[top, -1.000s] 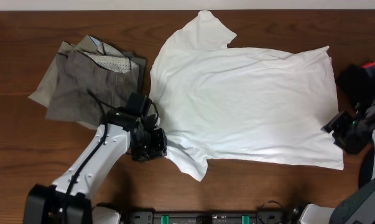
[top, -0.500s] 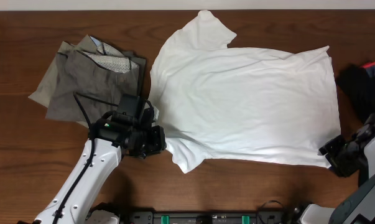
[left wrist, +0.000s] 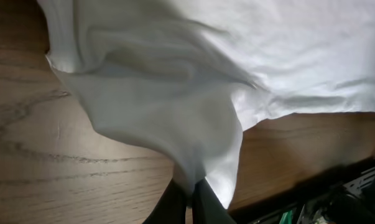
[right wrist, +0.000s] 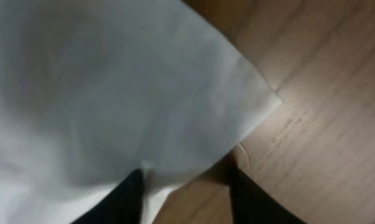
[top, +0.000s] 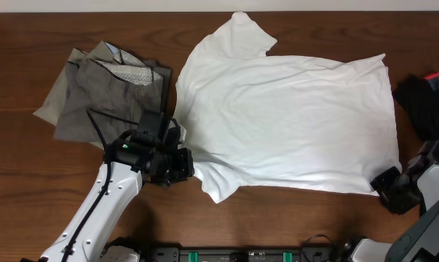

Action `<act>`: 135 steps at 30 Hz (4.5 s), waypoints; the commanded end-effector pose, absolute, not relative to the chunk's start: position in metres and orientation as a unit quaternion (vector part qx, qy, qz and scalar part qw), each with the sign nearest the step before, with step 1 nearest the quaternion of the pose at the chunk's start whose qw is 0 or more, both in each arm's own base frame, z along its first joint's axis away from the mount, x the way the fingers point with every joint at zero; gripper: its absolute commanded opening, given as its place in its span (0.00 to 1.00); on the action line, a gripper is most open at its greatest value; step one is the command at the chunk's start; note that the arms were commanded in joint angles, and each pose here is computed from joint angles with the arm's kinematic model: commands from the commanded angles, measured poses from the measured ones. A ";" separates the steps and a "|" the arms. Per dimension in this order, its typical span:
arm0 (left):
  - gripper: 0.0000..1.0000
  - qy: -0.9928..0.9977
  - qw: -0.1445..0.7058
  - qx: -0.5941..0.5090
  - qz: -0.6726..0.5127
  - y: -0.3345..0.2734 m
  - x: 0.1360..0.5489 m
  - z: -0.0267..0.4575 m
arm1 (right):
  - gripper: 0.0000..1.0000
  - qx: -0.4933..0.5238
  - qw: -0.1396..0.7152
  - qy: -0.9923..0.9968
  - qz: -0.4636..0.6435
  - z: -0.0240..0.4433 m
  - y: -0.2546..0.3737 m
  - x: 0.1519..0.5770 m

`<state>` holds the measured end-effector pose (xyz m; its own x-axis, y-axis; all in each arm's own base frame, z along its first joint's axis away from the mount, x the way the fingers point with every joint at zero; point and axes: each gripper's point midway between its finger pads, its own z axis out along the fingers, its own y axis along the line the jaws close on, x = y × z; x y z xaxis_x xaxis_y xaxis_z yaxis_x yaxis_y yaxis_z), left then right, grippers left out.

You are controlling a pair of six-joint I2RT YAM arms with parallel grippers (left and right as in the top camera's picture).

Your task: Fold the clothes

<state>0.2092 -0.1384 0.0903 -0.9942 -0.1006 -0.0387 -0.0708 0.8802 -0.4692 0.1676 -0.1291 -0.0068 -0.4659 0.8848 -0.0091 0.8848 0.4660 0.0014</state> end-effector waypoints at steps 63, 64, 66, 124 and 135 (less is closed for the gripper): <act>0.06 0.929 0.334 0.146 -0.060 -0.122 0.392 0.115 | 0.01 0.412 0.277 0.835 0.236 0.071 -0.125 0.369; 0.06 0.928 0.340 0.143 -0.056 -0.121 0.395 0.116 | 0.01 0.411 0.280 0.835 0.235 0.072 -0.126 0.370; 0.06 0.923 0.356 0.138 -0.049 -0.119 0.403 0.119 | 0.01 0.410 0.285 0.834 0.234 0.073 -0.127 0.372; 0.53 0.962 0.082 -0.135 -0.224 -0.202 0.336 0.022 | 0.53 0.240 0.139 0.911 0.304 0.054 -0.007 0.332; 0.13 0.960 0.096 -0.134 -0.226 -0.203 0.343 0.025 | 0.52 0.240 0.139 0.911 0.304 0.054 -0.007 0.332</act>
<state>0.3341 -0.2006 0.0184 -0.9489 -0.2974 -0.1053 -0.2220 0.8665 -0.4471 0.3285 -0.0119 0.0509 -0.8324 0.5455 -0.0975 0.3837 0.6943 0.6089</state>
